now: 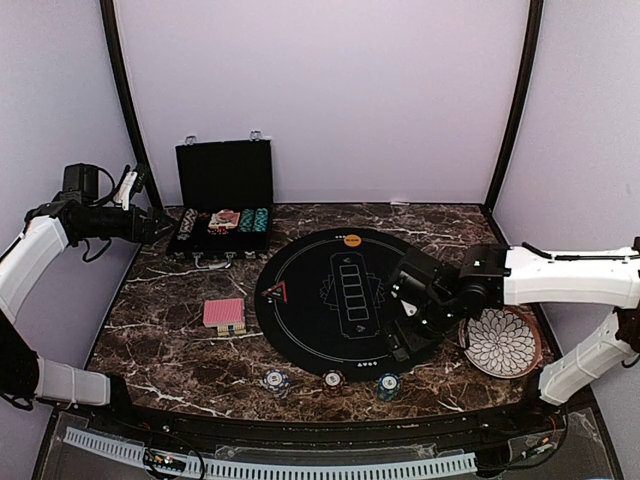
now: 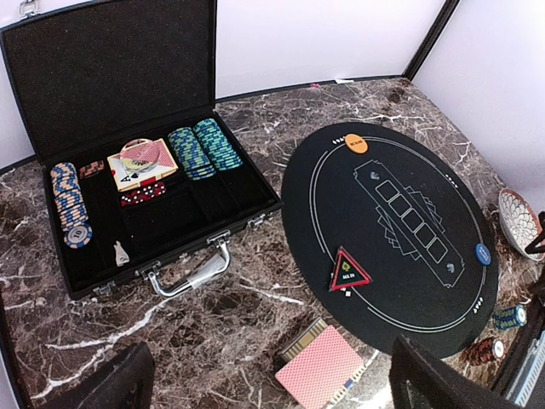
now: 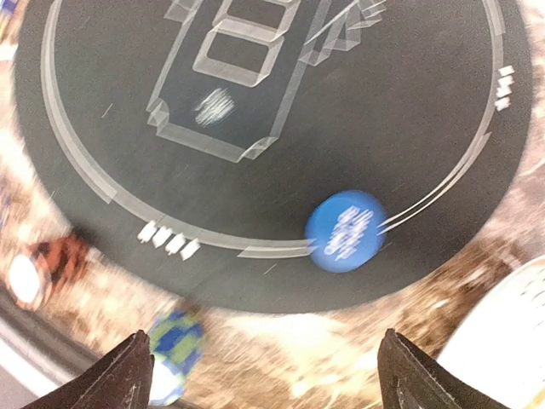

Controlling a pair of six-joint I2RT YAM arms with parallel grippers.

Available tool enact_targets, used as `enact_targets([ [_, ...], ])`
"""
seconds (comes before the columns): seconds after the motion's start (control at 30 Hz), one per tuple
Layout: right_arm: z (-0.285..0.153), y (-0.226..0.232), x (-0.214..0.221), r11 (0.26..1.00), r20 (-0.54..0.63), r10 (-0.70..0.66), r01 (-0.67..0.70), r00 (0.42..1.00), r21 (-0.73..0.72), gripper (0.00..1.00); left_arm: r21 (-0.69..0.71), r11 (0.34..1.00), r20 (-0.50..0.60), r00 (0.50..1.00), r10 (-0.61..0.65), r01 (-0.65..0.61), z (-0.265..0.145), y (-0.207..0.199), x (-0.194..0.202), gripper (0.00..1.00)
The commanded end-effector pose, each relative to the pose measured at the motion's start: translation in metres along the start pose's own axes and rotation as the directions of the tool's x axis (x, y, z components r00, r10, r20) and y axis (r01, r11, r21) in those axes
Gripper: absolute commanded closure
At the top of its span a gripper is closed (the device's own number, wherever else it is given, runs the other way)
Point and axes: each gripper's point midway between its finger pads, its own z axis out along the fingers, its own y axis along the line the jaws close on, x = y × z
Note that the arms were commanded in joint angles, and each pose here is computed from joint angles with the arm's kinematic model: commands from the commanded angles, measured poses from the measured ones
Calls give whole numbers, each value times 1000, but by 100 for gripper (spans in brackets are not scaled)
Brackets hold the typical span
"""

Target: Distribute texas hold em gaming equipment

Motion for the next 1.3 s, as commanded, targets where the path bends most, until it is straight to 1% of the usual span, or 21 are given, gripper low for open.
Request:
enact_targets([
  [0.0,-6,31,28,998,-76,-11,7,997,-55,9,10,1000,10,1000,18,-18,-7,-4,-8,1],
  [0.13,0,52,40,995,-105,-55,46,993,-86,10,12,1000,10,1000,20,-20,-7,-5,-8,1],
  [0.27,8,64,47,993,-132,-96,85,987,-88,7,10,1000,11,1000,22,-22,-8,-5,-8,1],
  [0.5,22,65,53,993,-149,-104,94,983,-74,8,9,1000,9,1000,24,-25,-7,-5,-7,1],
  [0.8,40,70,58,991,-173,-123,112,977,-76,18,5,1000,12,1000,28,-28,-8,-4,-9,1],
  [1.1,47,68,60,992,-175,-123,114,977,-60,27,5,1000,15,1000,25,-25,-7,-3,-9,1],
  [1.27,48,66,60,992,-173,-119,112,978,-51,38,5,1000,15,1000,25,-25,-7,-3,-10,1],
])
